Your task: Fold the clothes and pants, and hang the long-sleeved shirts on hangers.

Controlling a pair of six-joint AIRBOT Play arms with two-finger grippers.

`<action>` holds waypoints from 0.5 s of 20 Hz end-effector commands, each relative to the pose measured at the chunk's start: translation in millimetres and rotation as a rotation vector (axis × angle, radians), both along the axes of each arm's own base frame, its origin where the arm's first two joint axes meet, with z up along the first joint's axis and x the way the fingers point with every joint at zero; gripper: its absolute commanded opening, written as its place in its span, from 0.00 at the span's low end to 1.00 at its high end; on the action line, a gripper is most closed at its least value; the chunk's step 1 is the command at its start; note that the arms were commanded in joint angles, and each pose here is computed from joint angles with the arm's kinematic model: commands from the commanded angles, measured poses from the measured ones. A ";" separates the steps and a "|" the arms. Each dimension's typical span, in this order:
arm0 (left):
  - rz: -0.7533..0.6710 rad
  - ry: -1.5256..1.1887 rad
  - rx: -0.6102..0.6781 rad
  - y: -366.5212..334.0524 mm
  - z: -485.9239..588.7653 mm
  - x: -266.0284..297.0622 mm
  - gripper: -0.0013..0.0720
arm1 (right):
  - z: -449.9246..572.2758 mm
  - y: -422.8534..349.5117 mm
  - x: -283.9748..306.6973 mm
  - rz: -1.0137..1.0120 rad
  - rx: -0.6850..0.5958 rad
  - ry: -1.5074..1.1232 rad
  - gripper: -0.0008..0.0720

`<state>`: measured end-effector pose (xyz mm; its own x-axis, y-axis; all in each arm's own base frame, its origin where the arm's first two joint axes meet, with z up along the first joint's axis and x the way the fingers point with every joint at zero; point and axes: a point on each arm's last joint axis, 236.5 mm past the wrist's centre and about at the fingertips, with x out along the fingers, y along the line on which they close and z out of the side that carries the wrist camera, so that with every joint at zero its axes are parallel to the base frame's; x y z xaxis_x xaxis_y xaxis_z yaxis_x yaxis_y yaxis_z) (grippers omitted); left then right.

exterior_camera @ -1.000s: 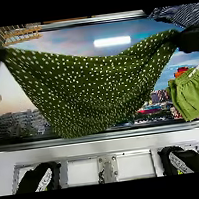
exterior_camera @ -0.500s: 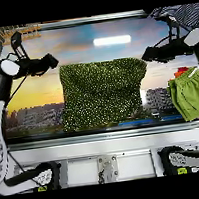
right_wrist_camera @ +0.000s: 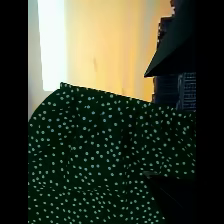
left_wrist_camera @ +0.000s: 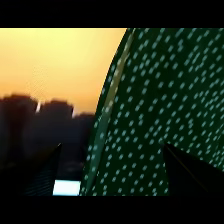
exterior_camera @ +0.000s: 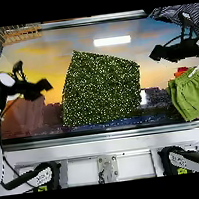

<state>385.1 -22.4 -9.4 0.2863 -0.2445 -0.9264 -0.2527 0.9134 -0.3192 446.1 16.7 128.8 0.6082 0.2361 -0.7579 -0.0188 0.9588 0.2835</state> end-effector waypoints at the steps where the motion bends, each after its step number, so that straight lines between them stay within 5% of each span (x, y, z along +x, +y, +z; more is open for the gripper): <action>1: 0.000 0.219 -0.027 -9.9 -61.4 -109.7 0.95 | -7.8 12.4 -37.3 0.039 -0.005 0.035 0.90; 10: 0.210 0.196 -0.282 -60.0 -102.5 -143.3 0.95 | -21.5 43.4 -54.2 0.114 -0.003 0.066 0.90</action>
<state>237.6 -72.6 -107.5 0.1166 -0.4152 -0.9022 -0.4529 0.7863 -0.4204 395.7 52.0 108.9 0.5365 0.2870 -0.7936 -0.0913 0.9546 0.2835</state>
